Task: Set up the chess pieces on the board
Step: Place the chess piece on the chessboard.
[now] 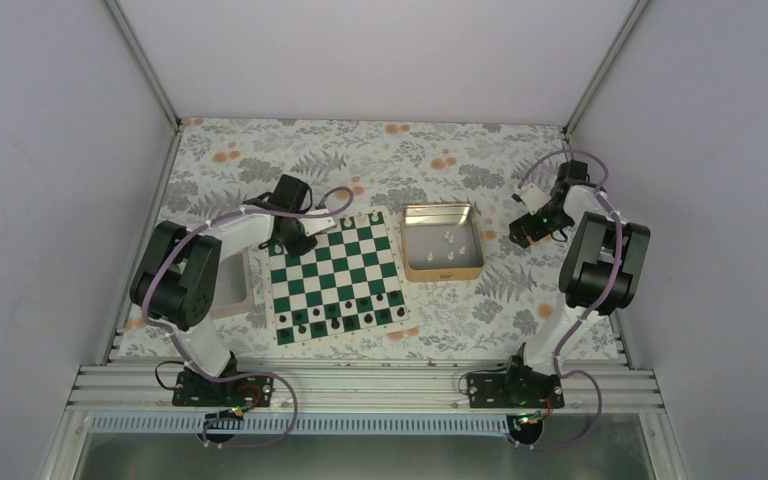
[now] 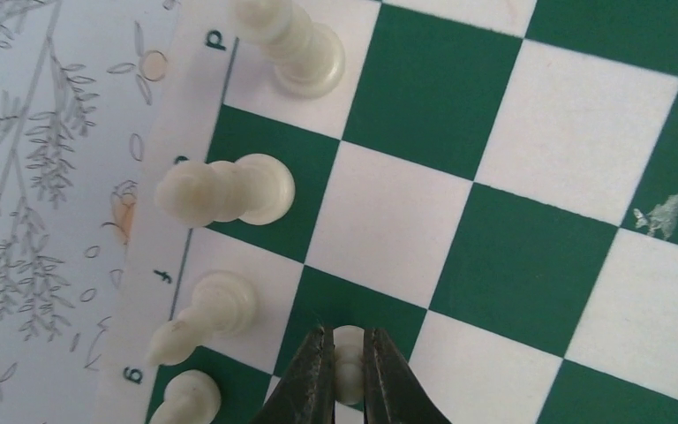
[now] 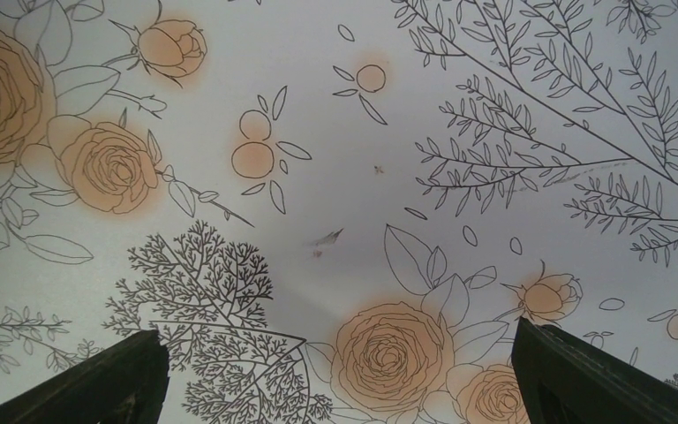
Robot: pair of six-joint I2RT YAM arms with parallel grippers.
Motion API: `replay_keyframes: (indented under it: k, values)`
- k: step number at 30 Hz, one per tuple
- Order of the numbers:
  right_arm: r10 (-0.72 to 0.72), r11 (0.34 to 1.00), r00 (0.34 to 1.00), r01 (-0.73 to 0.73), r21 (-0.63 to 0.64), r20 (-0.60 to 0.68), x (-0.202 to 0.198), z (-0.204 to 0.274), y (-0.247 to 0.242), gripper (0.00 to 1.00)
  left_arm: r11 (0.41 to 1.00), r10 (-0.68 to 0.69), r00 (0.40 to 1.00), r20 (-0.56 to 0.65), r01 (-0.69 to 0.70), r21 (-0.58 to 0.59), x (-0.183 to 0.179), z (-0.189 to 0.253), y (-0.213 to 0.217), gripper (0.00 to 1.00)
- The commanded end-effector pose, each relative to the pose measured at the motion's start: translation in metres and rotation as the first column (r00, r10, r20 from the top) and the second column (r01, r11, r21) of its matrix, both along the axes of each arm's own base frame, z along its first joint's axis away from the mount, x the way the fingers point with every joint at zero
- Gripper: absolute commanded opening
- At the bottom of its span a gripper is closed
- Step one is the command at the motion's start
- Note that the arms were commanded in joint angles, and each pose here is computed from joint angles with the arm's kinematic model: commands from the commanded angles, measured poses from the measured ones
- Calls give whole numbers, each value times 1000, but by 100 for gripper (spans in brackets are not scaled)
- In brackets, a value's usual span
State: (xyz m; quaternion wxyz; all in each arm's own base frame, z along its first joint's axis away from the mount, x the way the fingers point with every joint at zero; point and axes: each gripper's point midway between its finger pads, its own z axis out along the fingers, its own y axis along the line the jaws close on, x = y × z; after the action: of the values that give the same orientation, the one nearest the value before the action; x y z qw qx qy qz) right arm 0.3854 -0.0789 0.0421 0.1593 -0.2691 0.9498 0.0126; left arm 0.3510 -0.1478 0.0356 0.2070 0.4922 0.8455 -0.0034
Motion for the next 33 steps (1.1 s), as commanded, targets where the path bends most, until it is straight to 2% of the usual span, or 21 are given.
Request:
replay_keyframes:
  k: [1,8,15,28,33]
  values:
    - [-8,1000,1000,8,-8,10,3,4,-6,100,1000,-19,1000,-16,19,-4,4,-9,-1,4]
    - [-10,1000,1000,10,-9,6,3,3,-7,100,1000,-19,999,-28,19,-6,5,-12,1,5]
    - [-8,1000,1000,8,-10,3,3,1,-6,100,1000,-23,1000,-15,23,1,7,-2,2,12]
    - [-1,1000,1000,1,-3,4,1,1,-5,100,999,-40,999,-6,40,7,9,30,1,20]
    - [-1,1000,1000,1,-3,10,2,3,-5,100,995,-90,996,0,90,-30,4,65,-18,21]
